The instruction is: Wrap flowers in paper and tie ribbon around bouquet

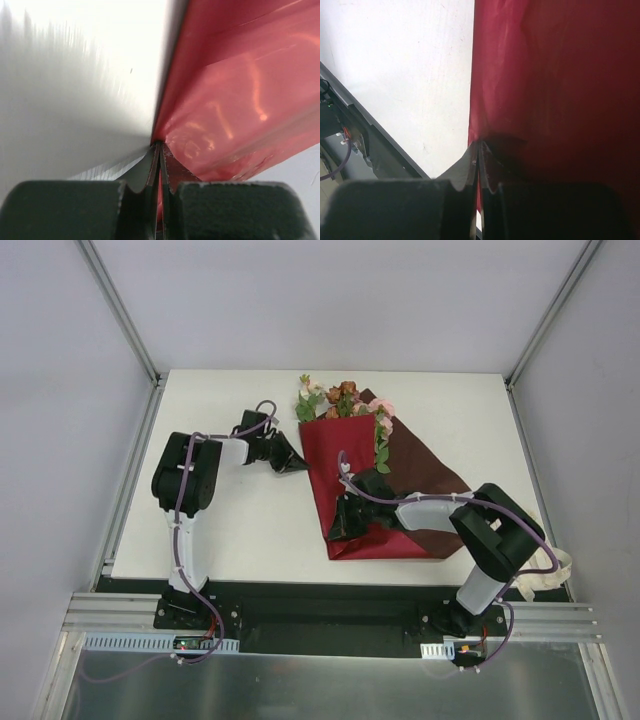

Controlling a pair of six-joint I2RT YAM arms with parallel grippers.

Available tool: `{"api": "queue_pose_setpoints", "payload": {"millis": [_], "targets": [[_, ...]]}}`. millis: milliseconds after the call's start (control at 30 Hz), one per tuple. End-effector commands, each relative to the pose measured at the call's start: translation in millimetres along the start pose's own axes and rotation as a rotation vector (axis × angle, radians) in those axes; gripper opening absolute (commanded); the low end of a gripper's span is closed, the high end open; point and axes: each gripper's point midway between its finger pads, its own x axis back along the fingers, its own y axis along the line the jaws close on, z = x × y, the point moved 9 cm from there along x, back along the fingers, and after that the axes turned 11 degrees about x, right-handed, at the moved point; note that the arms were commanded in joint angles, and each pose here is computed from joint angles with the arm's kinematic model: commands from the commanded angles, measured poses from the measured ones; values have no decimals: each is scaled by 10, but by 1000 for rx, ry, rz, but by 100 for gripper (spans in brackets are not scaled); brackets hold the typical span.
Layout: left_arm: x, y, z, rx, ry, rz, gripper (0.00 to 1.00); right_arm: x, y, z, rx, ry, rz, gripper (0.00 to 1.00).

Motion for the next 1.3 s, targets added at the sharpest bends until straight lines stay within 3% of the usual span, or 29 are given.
{"api": "queue_pose_setpoints", "payload": {"millis": [0, 233, 433, 600, 800, 900, 1033, 1100, 1267], "targets": [[-146, 133, -250, 76, -86, -108, 0, -91, -177, 246, -28, 110, 103, 1], [-271, 45, -553, 138, -140, -118, 0, -88, -161, 233, -31, 116, 98, 1], [-143, 36, -859, 229, -238, -117, 0, -76, -149, 221, -38, 115, 94, 1], [-103, 84, -1080, 302, -253, -120, 0, -60, -131, 195, -33, 114, 94, 1], [-1, -288, -1416, 144, -216, -88, 0, -70, -73, 92, -26, 108, 78, 1], [422, -559, -1196, 2, -310, -104, 0, -31, -25, 31, -16, 87, 76, 1], [937, -735, -444, -171, -331, -94, 20, 54, 19, 11, -10, 77, 73, 3], [946, -748, -119, -245, -280, -74, 29, 97, 33, 15, -4, 82, 76, 7], [739, -661, 883, -415, -21, -13, 32, 348, 44, 33, 27, 58, 135, 15]]}}
